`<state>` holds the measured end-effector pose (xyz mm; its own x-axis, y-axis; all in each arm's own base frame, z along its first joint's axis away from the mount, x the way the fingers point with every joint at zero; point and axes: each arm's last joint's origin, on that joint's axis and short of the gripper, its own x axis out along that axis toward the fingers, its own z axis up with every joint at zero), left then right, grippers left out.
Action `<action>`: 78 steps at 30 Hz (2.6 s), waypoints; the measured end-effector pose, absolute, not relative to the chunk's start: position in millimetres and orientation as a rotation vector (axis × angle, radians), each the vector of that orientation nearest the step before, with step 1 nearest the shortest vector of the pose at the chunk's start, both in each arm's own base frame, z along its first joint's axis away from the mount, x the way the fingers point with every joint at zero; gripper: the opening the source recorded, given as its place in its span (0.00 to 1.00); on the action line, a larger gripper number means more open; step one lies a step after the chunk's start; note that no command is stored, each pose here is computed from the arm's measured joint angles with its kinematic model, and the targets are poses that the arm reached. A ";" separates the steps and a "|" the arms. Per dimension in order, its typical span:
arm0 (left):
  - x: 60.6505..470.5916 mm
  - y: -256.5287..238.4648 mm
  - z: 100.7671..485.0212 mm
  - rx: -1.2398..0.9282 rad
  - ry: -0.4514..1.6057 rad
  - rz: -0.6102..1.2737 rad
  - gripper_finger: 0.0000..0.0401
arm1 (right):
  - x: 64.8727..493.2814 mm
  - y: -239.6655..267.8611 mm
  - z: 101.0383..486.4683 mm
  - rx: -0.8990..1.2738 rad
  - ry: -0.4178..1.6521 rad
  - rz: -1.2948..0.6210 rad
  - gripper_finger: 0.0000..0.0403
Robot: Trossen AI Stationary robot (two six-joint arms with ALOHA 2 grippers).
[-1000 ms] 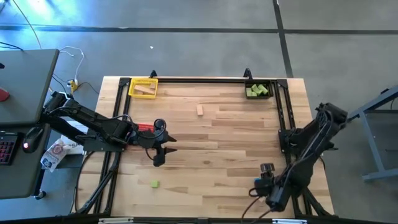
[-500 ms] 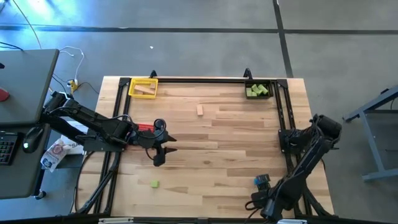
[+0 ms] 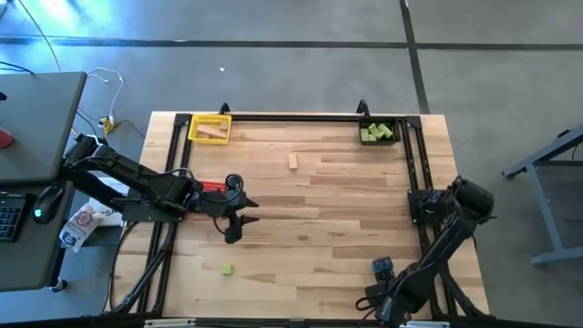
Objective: Sort & place blocks by color
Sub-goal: Put the brown block into the yellow bin
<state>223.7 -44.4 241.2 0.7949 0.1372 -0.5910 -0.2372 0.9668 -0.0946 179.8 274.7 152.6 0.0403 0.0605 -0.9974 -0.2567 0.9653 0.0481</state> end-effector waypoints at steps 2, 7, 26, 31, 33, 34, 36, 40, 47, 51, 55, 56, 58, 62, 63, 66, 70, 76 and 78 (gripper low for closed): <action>223.7 -44.4 241.2 -0.166 0.621 0.202 0.46 | 180.0 275.1 150.5 -0.151 1.522 0.235 0.46; 223.7 -44.4 241.2 -0.165 0.621 0.201 0.46 | 181.1 275.8 148.5 -0.127 1.532 0.227 0.29; 223.8 -44.3 241.2 -0.105 0.626 0.182 0.46 | 242.9 245.5 172.0 0.149 1.046 -0.156 0.26; 224.1 -44.5 241.6 -0.107 0.621 0.181 0.46 | 268.9 226.2 185.3 0.202 0.842 -0.270 0.26; 224.4 -44.5 242.0 -0.108 0.616 0.180 0.46 | 278.5 218.7 190.2 0.209 0.787 -0.288 0.26; 224.8 -44.6 242.5 -0.110 0.610 0.179 0.46 | 283.1 215.1 192.5 0.212 0.762 -0.295 0.26; 225.4 -44.8 243.3 -0.114 0.600 0.178 0.46 | 292.8 207.7 196.8 0.213 0.721 -0.296 0.26; 227.4 -45.3 246.2 -0.125 0.565 0.173 0.46 | 310.8 194.2 207.5 0.184 0.622 -0.289 0.26; 231.4 -46.2 252.5 -0.148 0.490 0.162 0.46 | 337.6 173.2 232.3 0.050 0.415 -0.284 0.26; 232.7 -46.5 255.0 -0.157 0.462 0.158 0.46 | 349.7 163.1 244.8 -0.037 0.312 -0.282 0.26; 233.1 -46.6 255.6 -0.160 0.454 0.157 0.46 | 358.9 152.9 256.5 -0.088 0.219 -0.293 0.26; 233.3 -46.7 256.2 -0.162 0.448 0.156 0.46 | 360.7 150.5 259.2 -0.099 0.198 -0.295 0.26; 234.0 -46.8 257.5 -0.167 0.433 0.154 0.46 | 364.0 145.5 262.9 -0.106 0.169 -0.291 0.26; 235.5 -47.2 260.7 -0.177 0.398 0.149 0.46 | 369.4 136.4 267.5 -0.083 0.128 -0.269 0.26; 235.9 -47.3 261.6 -0.176 0.389 0.146 0.46 | 370.5 134.2 267.9 -0.079 0.124 -0.262 0.26; 237.1 -47.6 264.5 -0.156 0.359 0.136 0.46 | 374.0 127.0 269.2 -0.060 0.112 -0.239 0.26; 238.2 -47.8 267.3 -0.144 0.330 0.129 0.46 | 377.6 120.7 273.1 -0.036 0.075 -0.188 0.26; 239.0 -48.0 269.7 -0.104 0.307 0.119 0.46 | 381.7 111.3 278.0 -0.012 0.027 -0.154 0.26; 239.6 -48.1 271.4 -0.096 0.290 0.115 0.46 | 383.1 108.0 279.5 -0.002 0.013 -0.129 0.26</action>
<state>239.6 -48.1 271.4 0.9518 0.0996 -0.2901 -0.1272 0.9888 -0.0780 383.1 108.0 279.5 0.9916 -0.1285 -0.0127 0.1284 0.9917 -0.0030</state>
